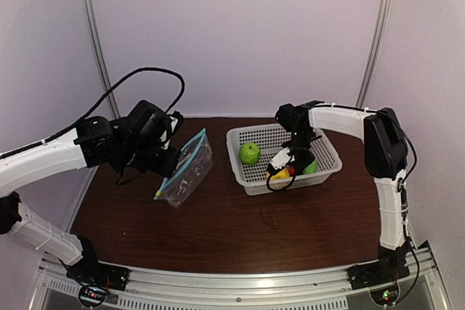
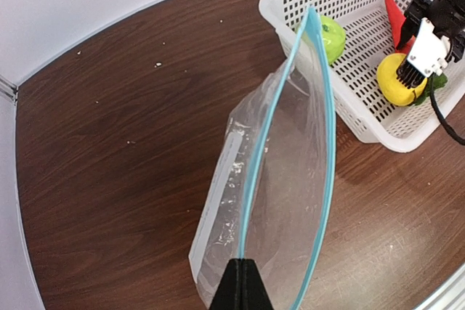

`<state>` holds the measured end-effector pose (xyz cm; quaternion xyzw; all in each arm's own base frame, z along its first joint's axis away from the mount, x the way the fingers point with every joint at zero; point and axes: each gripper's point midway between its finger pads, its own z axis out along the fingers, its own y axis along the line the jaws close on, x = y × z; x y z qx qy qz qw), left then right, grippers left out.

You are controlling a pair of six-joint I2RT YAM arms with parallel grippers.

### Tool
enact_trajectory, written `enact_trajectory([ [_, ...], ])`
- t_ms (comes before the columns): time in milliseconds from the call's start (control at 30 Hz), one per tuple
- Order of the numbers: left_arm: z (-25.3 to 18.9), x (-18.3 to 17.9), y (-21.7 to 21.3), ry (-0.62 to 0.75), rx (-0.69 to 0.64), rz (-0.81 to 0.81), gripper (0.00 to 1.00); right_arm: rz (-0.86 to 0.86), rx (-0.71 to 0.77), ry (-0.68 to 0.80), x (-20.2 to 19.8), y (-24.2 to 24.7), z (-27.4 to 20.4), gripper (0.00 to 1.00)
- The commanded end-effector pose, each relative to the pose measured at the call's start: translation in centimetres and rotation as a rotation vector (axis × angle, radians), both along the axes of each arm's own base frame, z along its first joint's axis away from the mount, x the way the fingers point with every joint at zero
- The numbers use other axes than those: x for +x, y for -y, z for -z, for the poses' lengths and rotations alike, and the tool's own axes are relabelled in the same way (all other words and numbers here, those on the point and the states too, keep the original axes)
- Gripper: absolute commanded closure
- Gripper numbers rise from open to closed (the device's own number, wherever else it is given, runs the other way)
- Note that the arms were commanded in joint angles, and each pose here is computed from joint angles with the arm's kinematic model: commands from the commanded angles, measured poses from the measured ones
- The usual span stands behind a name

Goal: Place the food in the zip-top bag and seal the zipper
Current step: Pick up the fake vegetable from the bin, then place the fake vegetable in the zipper food storage bag.

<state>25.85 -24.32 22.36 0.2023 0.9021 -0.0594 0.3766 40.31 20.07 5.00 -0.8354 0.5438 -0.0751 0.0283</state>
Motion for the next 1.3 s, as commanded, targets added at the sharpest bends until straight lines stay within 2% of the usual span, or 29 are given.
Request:
enact_trajectory([
  [0,-0.1,0.2,0.2,0.000,-0.038,-0.014,1.00,0.015,-0.058,0.005,-0.2,1.0,0.7,0.67],
  [133,-0.3,0.5,0.7,0.002,-0.033,-0.009,1.00,0.041,0.042,0.067,0.8,-0.1,-3.3,0.84],
  [400,-0.7,1.4,1.8,0.010,-0.045,-0.009,1.00,0.119,0.248,0.211,0.6,-0.7,-13.4,0.89],
  [500,-0.3,1.8,2.4,0.000,-0.054,-0.006,1.00,0.171,0.381,0.219,0.0,-0.8,-16.6,0.93],
  [567,-0.1,2.2,2.6,0.001,-0.051,-0.029,1.00,0.232,0.521,0.192,-0.5,-1.7,-18.7,0.98],
  [667,0.2,2.9,3.4,-0.002,-0.077,-0.054,1.00,0.370,0.799,0.123,-1.4,-3.9,-23.1,1.00],
  [833,0.3,4.1,6.4,-0.004,-0.211,-0.062,1.00,0.715,1.412,-0.067,-1.7,-7.2,-31.5,1.00],
  [900,0.1,4.6,7.5,-0.005,-0.270,-0.065,1.00,0.789,1.639,-0.151,-2.1,-7.2,-35.0,1.00],
  [1100,-1.0,5.6,9.9,0.000,-0.462,-0.098,1.00,0.964,1.901,-0.636,-1.7,-8.7,-39.9,1.00],
  [1167,-1.7,5.8,10.6,0.003,-0.524,-0.107,1.00,0.927,2.004,-0.733,-2.1,-9.0,-41.8,1.00],
  [1267,-2.6,6.2,11.0,0.012,-0.582,-0.122,1.00,0.897,2.014,-0.789,-2.9,-11.2,-42.3,1.00],
])
